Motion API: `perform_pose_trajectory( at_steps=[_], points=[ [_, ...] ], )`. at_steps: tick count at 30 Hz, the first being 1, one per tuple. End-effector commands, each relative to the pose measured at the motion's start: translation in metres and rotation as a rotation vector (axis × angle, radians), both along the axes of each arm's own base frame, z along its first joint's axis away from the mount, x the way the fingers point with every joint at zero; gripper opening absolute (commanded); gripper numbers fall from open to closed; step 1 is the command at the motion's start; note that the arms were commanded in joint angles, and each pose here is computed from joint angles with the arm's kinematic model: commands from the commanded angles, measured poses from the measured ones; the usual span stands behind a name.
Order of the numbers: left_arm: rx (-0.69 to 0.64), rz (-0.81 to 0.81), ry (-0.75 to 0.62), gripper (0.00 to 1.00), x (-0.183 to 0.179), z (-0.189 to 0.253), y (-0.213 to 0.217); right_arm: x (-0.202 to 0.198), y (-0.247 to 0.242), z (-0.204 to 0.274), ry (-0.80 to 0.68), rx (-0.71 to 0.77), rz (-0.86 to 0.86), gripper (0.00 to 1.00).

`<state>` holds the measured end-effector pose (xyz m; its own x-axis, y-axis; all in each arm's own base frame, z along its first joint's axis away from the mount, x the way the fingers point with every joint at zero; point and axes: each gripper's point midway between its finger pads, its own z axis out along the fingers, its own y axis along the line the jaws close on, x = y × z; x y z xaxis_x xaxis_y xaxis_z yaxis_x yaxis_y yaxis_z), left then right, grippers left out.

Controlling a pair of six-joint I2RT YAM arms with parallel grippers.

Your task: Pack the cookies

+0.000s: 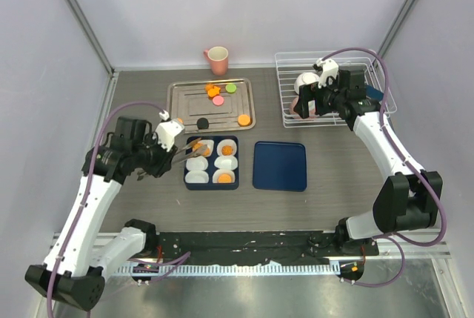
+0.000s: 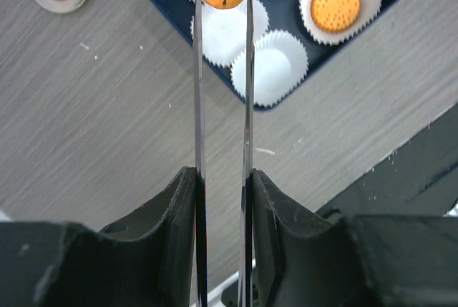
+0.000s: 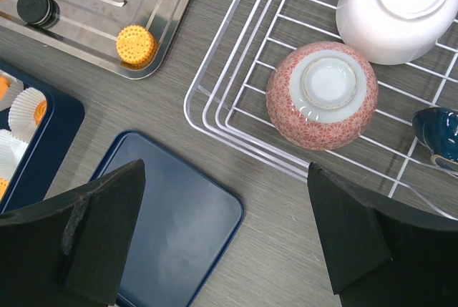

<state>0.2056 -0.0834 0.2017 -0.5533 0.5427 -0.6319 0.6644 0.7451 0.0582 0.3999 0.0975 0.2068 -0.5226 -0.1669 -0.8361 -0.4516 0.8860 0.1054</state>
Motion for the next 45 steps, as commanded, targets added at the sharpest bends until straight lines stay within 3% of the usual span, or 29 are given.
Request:
perform_pose_trajectory(
  at_steps=[1, 9, 35, 45],
  points=[
    [0.031, -0.033, 0.009, 0.32, -0.029, 0.0, 0.01, 0.004, 0.002, 0.002, -0.013, 0.005, 0.012, 1.0],
    [0.024, -0.062, 0.066, 0.32, -0.054, -0.015, 0.011, 0.003, 0.002, 0.003, -0.013, 0.004, 0.012, 1.0],
    [0.073, -0.124, 0.118, 0.33, -0.055, -0.032, 0.013, 0.003, 0.0, 0.001, -0.009, 0.0, 0.009, 1.0],
    [0.078, -0.136, 0.128, 0.4, -0.057, -0.035, 0.014, 0.004, 0.0, 0.0, -0.009, -0.001, 0.008, 1.0]
  ],
)
